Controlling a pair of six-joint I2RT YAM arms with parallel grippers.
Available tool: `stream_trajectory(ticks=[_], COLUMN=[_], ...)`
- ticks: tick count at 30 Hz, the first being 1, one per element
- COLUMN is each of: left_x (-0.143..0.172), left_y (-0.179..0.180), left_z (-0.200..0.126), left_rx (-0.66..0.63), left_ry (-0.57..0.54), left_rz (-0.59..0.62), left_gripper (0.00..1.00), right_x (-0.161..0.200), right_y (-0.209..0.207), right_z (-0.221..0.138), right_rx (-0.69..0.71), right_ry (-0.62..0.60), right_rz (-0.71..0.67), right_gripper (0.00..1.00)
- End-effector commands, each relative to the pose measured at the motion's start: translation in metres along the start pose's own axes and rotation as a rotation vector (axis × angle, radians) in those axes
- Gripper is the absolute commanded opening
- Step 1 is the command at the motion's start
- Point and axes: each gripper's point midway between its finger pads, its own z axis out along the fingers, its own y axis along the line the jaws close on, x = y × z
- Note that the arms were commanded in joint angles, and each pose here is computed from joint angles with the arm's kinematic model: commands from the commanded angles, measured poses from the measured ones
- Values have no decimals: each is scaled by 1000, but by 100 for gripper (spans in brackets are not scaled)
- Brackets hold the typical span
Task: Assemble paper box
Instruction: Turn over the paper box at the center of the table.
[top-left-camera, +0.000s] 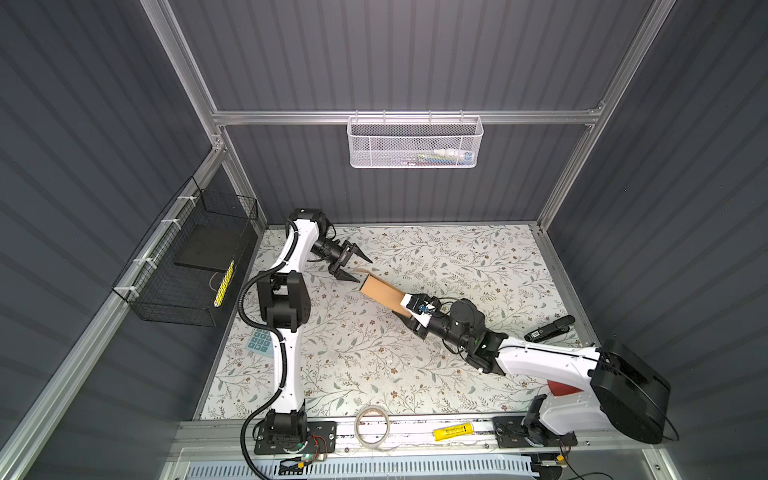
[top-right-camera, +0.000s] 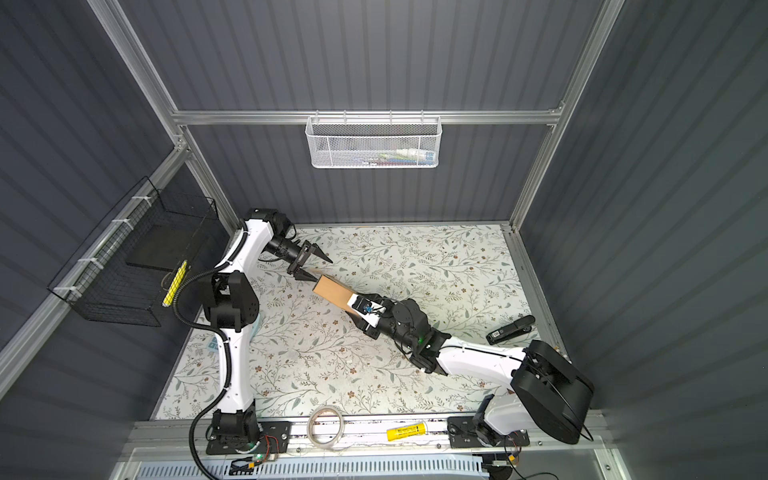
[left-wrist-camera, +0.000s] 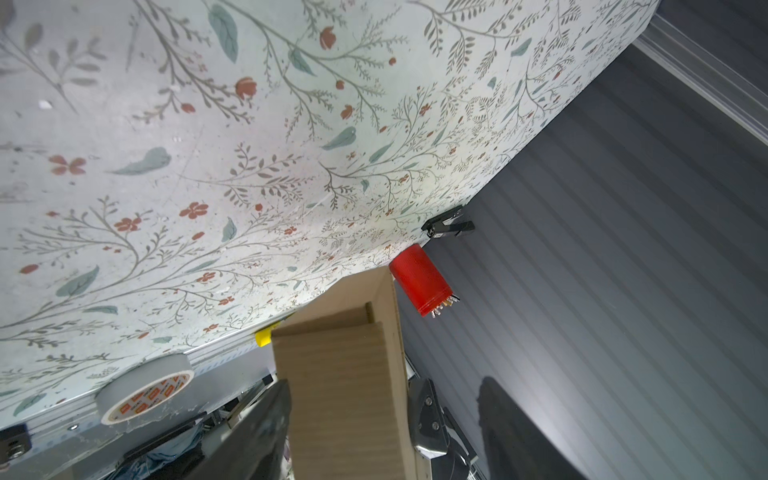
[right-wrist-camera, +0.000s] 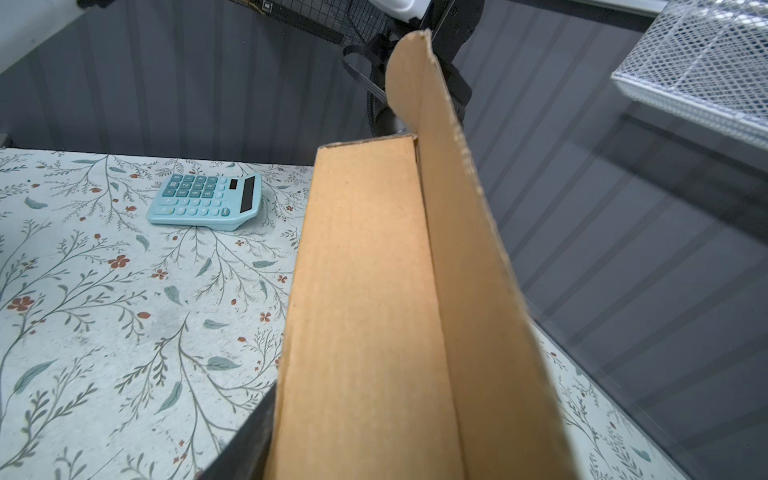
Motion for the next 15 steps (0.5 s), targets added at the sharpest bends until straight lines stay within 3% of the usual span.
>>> stream_trajectory(ticks=[1,7,15], left_x=[-4,-24,-53], left_y=[6,11,20], left_z=[-4,-9,-32], left_rx=[-47,-105,-197], left_ry=[-17,-115,-371], left_rz=[-43,-17,6], left_gripper=[71,70,69], right_x=[1,1,3], right_y=[0,0,2], right_z=[-8,-19,-29], right_rx=[7,-2,-34], right_ry=[12,32,90], right_rz=[3,20,90], right_gripper=[43,43,43])
